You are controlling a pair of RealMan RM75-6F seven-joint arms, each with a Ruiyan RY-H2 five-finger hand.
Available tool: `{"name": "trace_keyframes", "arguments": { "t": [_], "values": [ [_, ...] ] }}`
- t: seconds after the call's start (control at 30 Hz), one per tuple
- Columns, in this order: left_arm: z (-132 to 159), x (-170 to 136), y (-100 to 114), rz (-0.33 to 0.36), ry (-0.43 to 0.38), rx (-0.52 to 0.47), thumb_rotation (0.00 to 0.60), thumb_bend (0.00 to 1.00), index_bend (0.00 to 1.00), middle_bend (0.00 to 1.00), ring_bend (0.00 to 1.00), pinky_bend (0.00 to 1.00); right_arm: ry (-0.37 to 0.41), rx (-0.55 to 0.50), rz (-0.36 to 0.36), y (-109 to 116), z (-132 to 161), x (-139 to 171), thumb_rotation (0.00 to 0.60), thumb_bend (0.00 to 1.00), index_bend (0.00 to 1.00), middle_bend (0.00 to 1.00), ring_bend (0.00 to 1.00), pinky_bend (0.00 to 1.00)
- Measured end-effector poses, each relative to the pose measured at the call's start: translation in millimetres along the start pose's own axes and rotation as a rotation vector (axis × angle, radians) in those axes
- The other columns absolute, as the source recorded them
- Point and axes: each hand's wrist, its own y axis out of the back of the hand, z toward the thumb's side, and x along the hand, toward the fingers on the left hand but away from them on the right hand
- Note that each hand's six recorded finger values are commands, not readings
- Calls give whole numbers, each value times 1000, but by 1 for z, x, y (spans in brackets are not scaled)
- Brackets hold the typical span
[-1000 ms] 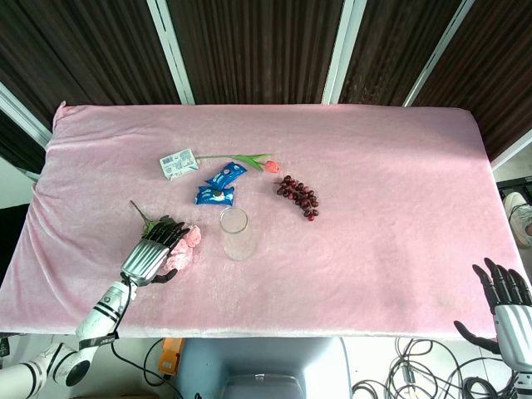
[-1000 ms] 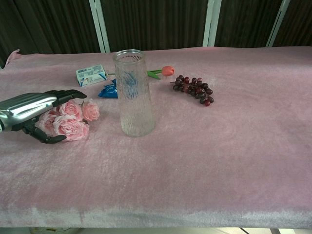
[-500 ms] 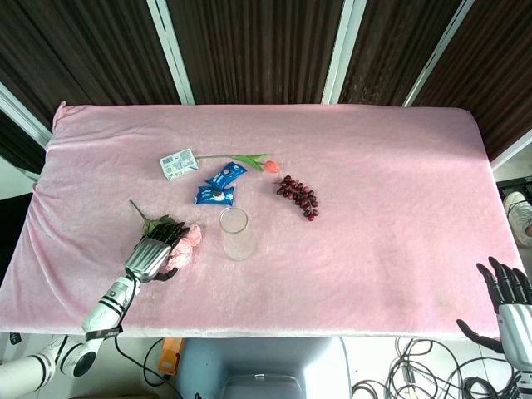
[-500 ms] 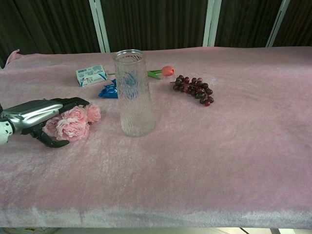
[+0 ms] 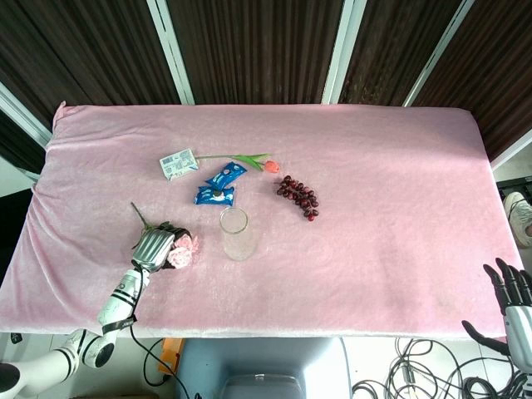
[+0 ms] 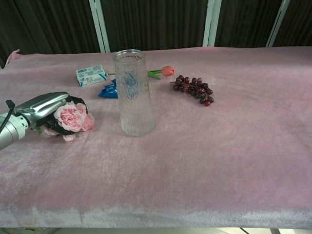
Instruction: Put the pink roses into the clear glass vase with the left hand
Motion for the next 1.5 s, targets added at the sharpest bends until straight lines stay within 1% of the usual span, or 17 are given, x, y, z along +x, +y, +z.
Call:
{"name": "trace_keyframes", "arguments": {
  "t": [0.13, 0.23, 0.37, 0.43, 0.53, 0.63, 0.73, 0.77, 0.83, 0.87, 0.97, 1.07, 1.13, 1.27, 1.3, 1.4, 1.5],
  "values": [
    [5, 0, 13, 90, -14, -39, 600, 534, 710, 747, 677, 750, 3, 2, 3, -1, 1, 0, 600, 300, 0, 0, 0, 0],
    [10, -3, 28, 169, -31, -65, 600, 538, 730, 770, 686, 757, 5, 2, 5, -1, 1, 0, 600, 300, 0, 0, 0, 0],
    [23, -12, 54, 276, -62, -132, 600, 557, 740, 788, 687, 757, 10, 2, 9, -2, 2, 0, 600, 300, 0, 0, 0, 0],
    [30, -17, 65, 304, -74, -177, 600, 566, 743, 790, 687, 756, 13, 2, 11, -2, 3, 0, 600, 300, 0, 0, 0, 0],
    [45, -26, 86, 341, -93, -268, 600, 584, 747, 796, 687, 755, 18, 3, 15, -3, 4, 0, 600, 300, 0, 0, 0, 0],
    [64, -38, 114, 365, -111, -390, 600, 587, 749, 799, 690, 757, 23, 4, 18, -4, 5, 1, 600, 300, 0, 0, 0, 0],
    [84, -52, 147, 373, -123, -538, 600, 590, 749, 803, 692, 759, 26, 4, 20, -4, 6, 2, 600, 300, 0, 0, 0, 0],
    [91, -57, 163, 374, -125, -594, 600, 591, 749, 803, 692, 759, 27, 4, 20, -4, 6, 2, 600, 300, 0, 0, 0, 0],
    [100, -66, 189, 378, -124, -665, 600, 594, 752, 804, 692, 758, 27, 5, 22, -4, 6, 2, 600, 300, 0, 0, 0, 0],
    [105, -72, 206, 380, -121, -704, 600, 594, 754, 805, 692, 758, 27, 5, 22, -5, 6, 2, 600, 300, 0, 0, 0, 0],
    [119, -83, 240, 368, -108, -794, 600, 597, 756, 808, 694, 758, 25, 8, 26, -6, 6, 1, 600, 300, 0, 0, 0, 0],
    [129, -84, 262, 337, -104, -876, 600, 598, 756, 811, 697, 758, 26, 11, 31, -7, 7, 1, 600, 300, 0, 0, 0, 0],
    [132, -79, 270, 307, -104, -930, 600, 600, 756, 813, 699, 761, 28, 12, 36, -8, 7, 0, 600, 301, 0, 0, 0, 0],
    [146, -68, 281, 193, -111, -1090, 600, 601, 756, 814, 701, 764, 28, 13, 42, -10, 8, -1, 600, 300, 0, 0, 0, 0],
    [150, -66, 283, 169, -111, -1114, 600, 600, 756, 814, 701, 764, 28, 13, 42, -10, 8, -2, 600, 300, 0, 0, 0, 0],
    [166, -60, 291, 102, -117, -1166, 600, 600, 756, 814, 701, 764, 26, 8, 40, -8, 7, -2, 600, 300, 0, 0, 0, 0],
    [186, -56, 299, 55, -133, -1184, 600, 599, 756, 814, 701, 764, 21, 0, 35, -6, 5, -2, 600, 300, 0, 0, 0, 0]
  ]
}}
